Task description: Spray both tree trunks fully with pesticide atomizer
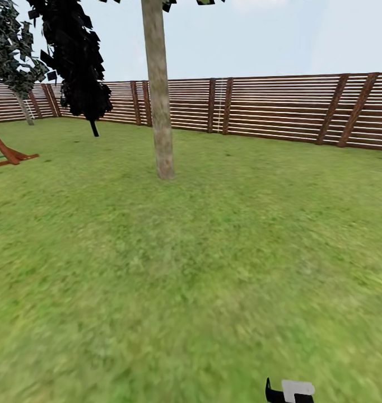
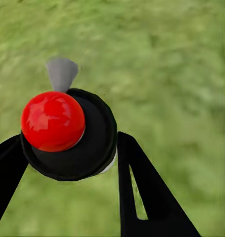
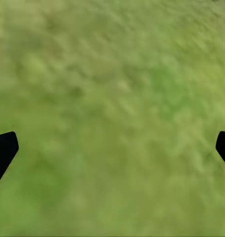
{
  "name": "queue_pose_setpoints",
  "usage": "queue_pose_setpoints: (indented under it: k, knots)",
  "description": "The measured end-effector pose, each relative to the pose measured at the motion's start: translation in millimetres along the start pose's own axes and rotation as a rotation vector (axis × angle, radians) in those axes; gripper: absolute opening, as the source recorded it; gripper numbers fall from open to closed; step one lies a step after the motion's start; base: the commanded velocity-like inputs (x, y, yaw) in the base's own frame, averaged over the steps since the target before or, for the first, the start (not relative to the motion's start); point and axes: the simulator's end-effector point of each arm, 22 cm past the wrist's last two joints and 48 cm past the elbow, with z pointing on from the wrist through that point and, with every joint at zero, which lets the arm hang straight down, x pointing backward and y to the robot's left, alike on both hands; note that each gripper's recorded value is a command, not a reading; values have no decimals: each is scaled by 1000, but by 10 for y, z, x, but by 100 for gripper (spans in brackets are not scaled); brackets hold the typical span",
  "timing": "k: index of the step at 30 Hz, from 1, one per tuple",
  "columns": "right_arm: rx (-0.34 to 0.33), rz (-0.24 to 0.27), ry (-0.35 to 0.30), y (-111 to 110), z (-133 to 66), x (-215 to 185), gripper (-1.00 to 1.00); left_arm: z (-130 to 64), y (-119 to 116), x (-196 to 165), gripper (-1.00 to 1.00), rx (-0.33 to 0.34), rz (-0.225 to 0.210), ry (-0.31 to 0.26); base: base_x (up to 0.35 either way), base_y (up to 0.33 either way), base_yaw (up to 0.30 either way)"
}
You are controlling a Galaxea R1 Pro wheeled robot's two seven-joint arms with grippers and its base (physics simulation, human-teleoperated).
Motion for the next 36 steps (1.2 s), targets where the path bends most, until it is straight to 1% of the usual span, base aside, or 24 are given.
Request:
queue_pose_setpoints:
  k: [10,36]
  knots:
    - [-1,-3,13,-3,-40,82,100,1,0,-4,-100,0,0,-1,337,0,0]
    - [-2,-4,13,-2,-41,85,100,4,1,-11,-100,0,-1,-3,337,0,0]
